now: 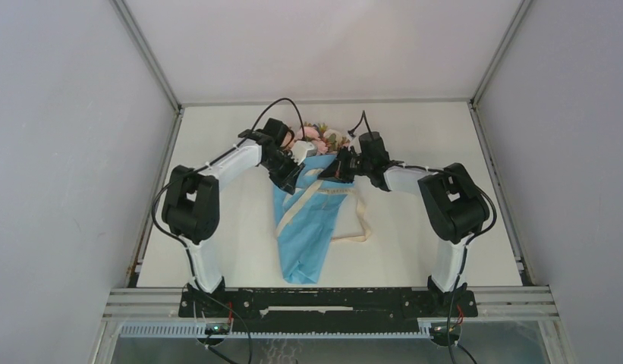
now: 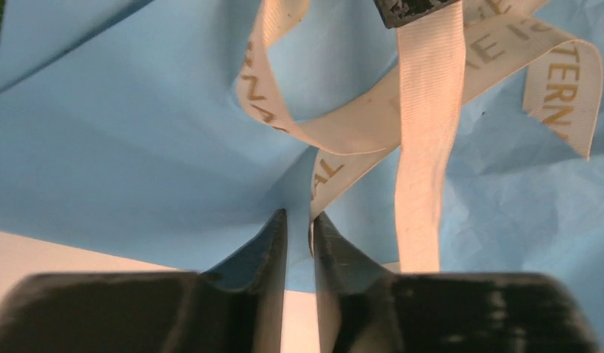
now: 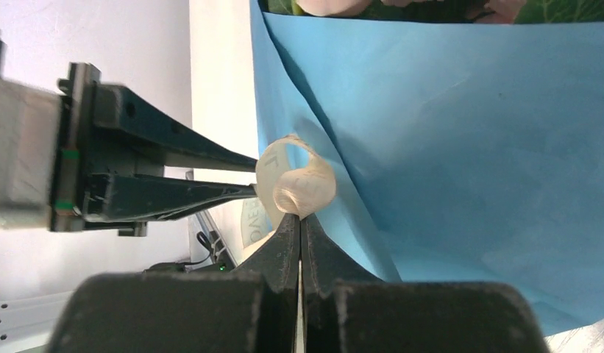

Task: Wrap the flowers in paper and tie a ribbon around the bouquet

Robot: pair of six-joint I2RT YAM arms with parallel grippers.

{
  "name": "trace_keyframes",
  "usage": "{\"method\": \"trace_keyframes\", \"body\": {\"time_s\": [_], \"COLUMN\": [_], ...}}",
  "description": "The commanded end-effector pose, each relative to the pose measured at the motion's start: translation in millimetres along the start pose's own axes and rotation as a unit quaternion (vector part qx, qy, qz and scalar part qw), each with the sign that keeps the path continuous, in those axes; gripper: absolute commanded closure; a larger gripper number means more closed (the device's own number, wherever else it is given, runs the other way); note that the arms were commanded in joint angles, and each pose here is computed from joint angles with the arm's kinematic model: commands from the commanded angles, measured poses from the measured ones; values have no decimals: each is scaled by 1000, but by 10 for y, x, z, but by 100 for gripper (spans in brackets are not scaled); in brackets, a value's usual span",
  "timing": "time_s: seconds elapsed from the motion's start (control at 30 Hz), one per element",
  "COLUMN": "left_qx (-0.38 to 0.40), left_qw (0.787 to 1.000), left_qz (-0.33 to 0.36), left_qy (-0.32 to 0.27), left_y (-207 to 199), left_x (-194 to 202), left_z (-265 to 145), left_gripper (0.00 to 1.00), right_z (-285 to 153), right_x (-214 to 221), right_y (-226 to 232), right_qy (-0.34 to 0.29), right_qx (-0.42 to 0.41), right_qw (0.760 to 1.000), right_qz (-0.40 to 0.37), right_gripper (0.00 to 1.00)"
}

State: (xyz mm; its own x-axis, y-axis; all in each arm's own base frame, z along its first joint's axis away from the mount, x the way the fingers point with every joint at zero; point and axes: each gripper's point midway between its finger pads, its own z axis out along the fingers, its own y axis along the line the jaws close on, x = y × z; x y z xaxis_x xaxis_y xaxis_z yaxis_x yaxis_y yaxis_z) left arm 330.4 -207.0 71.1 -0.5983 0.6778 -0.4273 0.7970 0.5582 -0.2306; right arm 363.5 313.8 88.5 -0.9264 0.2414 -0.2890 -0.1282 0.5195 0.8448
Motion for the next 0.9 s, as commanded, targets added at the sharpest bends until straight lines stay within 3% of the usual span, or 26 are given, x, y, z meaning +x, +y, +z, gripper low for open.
{"method": "trace_keyframes", "body": {"time_s": [0.0, 0.03, 0.07, 0.37, 0.43, 0.57, 0.73, 0.87], "left_qx": [15, 14, 14, -39, -20, -24, -61, -124], "left_qw": [999, 999, 999, 989, 990, 987, 981, 974], "left_qz": [34, 37, 39, 129, 132, 130, 100, 57], "left_qy": [-5, -9, -13, -62, -51, -93, -156, -181], "left_y": [-172, -199, -221, -502, -633, -743, -604, -245], "left_x": [-25, -39, -55, -294, -273, -511, -848, -957], "left_z": [18, -12, -49, -834, -967, -1302, -1642, -1702], "left_gripper": [90, 98, 100, 100, 100, 100, 100, 100], "right_z": [-172, -192, -204, -106, -81, -52, -31, -52], "right_x": [-345, -388, -424, -561, -563, -433, -198, -75], "right_y": [369, 373, 369, 195, 98, -102, -214, -256], "right_qy": [-53, -59, -63, -70, -69, -42, 0, 20], "right_qx": [-38, -40, -38, -12, 3, 30, 51, 68], "right_qw": [997, 996, 996, 996, 997, 998, 998, 995], "right_qz": [-47, -46, -47, -48, -42, -32, -48, -70], "right_gripper": [100, 100, 100, 100, 100, 100, 99, 98]}}
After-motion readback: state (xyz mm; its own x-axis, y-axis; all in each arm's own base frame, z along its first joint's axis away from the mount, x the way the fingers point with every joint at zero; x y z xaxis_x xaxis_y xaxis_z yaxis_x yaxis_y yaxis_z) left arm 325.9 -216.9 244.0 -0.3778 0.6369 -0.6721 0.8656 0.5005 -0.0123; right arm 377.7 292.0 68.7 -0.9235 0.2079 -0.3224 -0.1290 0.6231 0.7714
